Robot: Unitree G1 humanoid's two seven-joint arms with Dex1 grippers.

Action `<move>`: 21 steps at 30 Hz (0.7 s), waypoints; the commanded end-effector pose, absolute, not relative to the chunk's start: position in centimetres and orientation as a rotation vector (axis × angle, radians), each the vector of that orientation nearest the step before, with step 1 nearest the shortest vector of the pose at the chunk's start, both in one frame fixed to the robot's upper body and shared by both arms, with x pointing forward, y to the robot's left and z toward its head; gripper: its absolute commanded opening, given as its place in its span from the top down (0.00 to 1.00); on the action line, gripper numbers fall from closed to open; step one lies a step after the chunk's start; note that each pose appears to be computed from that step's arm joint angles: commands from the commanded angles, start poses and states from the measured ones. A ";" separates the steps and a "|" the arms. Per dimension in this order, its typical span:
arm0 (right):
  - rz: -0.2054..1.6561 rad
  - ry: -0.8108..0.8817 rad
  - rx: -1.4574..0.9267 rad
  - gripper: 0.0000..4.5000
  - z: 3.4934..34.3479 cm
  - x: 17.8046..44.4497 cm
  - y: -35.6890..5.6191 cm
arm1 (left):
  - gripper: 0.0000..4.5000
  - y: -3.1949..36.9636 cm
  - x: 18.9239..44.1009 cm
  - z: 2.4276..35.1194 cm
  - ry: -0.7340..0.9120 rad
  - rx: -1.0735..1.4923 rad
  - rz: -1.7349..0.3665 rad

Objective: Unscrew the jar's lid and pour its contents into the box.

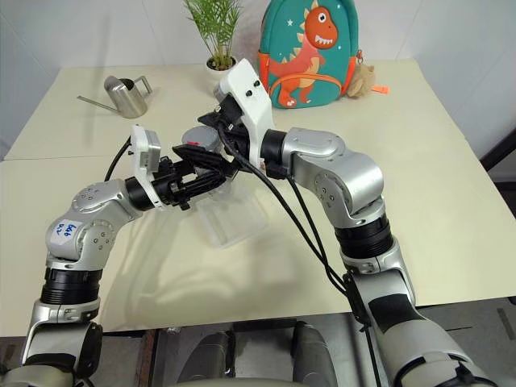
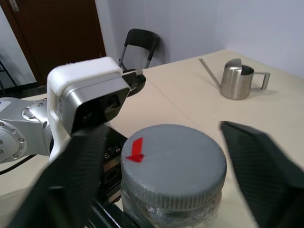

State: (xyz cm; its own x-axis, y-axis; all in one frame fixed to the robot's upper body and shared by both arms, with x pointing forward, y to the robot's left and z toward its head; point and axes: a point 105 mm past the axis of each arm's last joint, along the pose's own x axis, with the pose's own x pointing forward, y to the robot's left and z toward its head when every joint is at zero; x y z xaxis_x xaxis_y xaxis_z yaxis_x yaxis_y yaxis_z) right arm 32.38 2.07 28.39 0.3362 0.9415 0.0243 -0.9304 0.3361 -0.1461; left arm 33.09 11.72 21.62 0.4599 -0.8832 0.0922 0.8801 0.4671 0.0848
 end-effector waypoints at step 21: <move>1.964 -0.211 -0.300 0.43 31.9 24.8 -0.6 | 0.55 11.0 28.4 24.3 -0.201 0.140 -1.656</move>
State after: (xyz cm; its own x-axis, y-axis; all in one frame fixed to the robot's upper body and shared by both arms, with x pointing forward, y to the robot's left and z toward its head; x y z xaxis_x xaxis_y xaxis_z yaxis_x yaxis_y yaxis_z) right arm 26.64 -0.41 30.73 -0.2764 0.9549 -0.1082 -0.9272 -0.2946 -0.2316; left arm 27.84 9.92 23.97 -0.1258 -0.9920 0.0094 0.9674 -0.1206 0.2225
